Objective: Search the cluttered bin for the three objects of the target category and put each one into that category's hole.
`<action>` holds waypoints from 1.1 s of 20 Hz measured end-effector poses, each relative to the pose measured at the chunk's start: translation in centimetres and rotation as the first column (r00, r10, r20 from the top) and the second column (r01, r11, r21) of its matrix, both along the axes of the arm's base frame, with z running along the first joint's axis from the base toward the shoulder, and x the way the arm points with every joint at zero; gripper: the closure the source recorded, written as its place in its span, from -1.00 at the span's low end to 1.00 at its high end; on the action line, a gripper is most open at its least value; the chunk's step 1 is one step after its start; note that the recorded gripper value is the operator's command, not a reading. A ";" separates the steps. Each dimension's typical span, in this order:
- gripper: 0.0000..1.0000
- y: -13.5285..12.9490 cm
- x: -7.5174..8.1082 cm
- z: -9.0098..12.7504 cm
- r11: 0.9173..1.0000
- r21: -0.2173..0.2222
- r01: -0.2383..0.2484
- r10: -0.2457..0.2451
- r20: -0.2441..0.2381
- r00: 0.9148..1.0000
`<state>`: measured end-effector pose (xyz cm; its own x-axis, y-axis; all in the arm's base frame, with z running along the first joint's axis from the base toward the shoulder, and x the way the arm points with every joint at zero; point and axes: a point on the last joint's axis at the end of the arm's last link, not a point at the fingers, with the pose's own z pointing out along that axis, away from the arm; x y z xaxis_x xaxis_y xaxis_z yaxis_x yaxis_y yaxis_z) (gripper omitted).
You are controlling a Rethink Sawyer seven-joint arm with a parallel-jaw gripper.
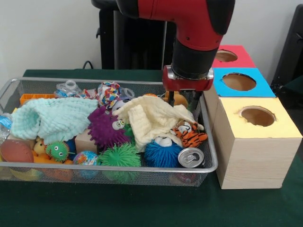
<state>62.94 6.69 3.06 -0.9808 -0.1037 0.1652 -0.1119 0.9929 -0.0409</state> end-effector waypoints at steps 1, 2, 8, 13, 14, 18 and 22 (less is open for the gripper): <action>-1.00 -0.5 -0.3 0.1 1.000 0.001 0.009 -0.009 -0.005 1.000; -1.00 -0.9 -0.4 0.1 1.000 0.001 0.016 -0.016 -0.008 1.000; -1.00 -3.5 -2.0 0.2 0.998 0.004 0.061 -0.061 -0.036 0.997; -1.00 -5.3 -3.4 -0.1 0.995 0.007 0.096 -0.095 -0.062 0.994; -1.00 -5.3 -3.5 -0.1 0.995 0.008 0.097 -0.096 -0.062 0.993; -1.00 -5.5 -4.5 -0.3 0.995 0.010 0.104 -0.103 -0.066 0.992; -1.00 -5.1 -5.3 -0.3 0.995 0.012 0.100 -0.099 -0.063 0.993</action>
